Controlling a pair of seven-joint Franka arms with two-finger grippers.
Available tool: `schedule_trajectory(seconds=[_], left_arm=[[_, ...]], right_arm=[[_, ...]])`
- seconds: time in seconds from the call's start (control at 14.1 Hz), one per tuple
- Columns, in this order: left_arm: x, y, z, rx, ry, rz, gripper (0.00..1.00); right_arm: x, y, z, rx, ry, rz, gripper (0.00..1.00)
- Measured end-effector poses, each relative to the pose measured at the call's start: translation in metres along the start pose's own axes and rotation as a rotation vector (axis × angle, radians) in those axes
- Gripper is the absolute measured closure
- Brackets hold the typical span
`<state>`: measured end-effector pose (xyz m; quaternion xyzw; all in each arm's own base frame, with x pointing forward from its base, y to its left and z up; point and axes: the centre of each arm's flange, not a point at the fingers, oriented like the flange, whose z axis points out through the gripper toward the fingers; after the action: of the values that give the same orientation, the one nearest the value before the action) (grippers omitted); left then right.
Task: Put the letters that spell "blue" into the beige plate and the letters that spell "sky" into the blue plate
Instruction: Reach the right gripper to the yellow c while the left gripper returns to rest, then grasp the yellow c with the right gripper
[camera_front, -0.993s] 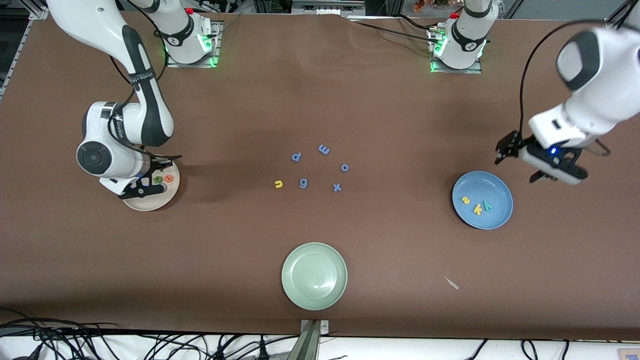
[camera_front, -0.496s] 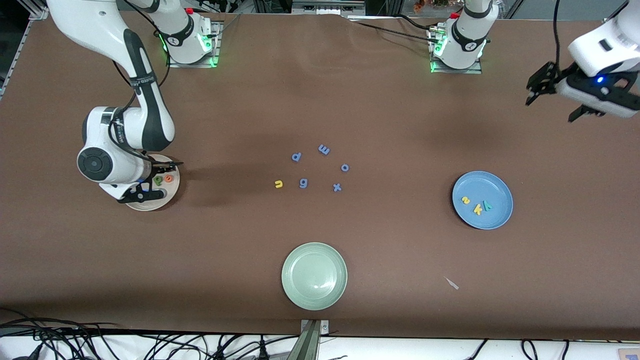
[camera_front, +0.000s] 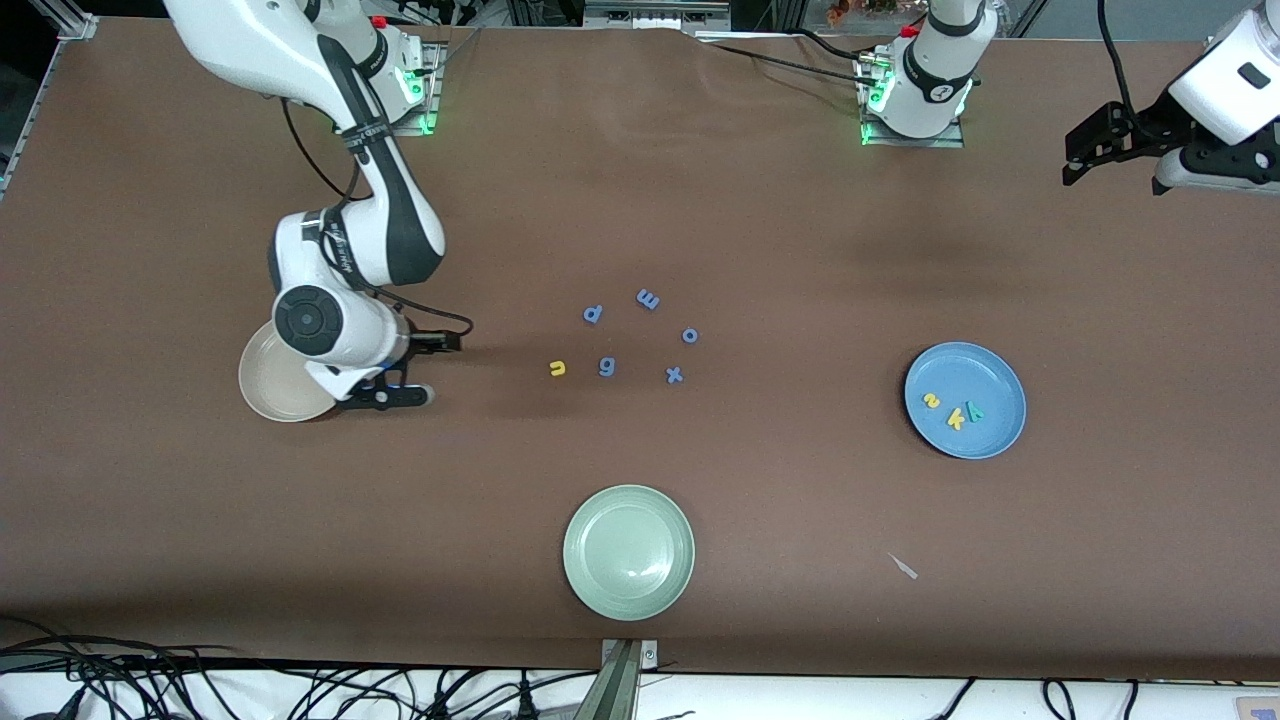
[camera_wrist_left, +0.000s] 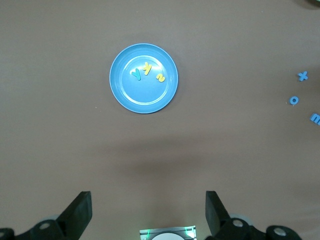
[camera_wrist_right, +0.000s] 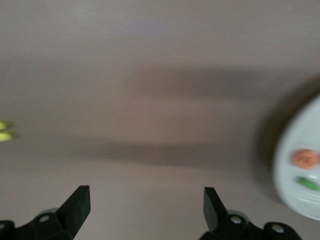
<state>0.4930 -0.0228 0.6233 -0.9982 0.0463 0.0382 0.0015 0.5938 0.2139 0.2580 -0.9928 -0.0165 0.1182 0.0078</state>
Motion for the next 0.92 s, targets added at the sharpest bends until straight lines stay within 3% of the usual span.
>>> schedule_trajectory(seconds=[0.28, 0.92], left_arm=[[0.012, -0.002, -0.005, -0.003, 0.012, -0.007, 0.00], [0.027, 0.001, -0.009, -0.006, 0.024, 0.000, 0.00]], right_arm=[[0.012, -0.066, 0.018, 0.011, 0.016, 0.045, 0.00], [0.016, -0.149, 0.053, 0.014, 0.135, 0.001, 0.00]])
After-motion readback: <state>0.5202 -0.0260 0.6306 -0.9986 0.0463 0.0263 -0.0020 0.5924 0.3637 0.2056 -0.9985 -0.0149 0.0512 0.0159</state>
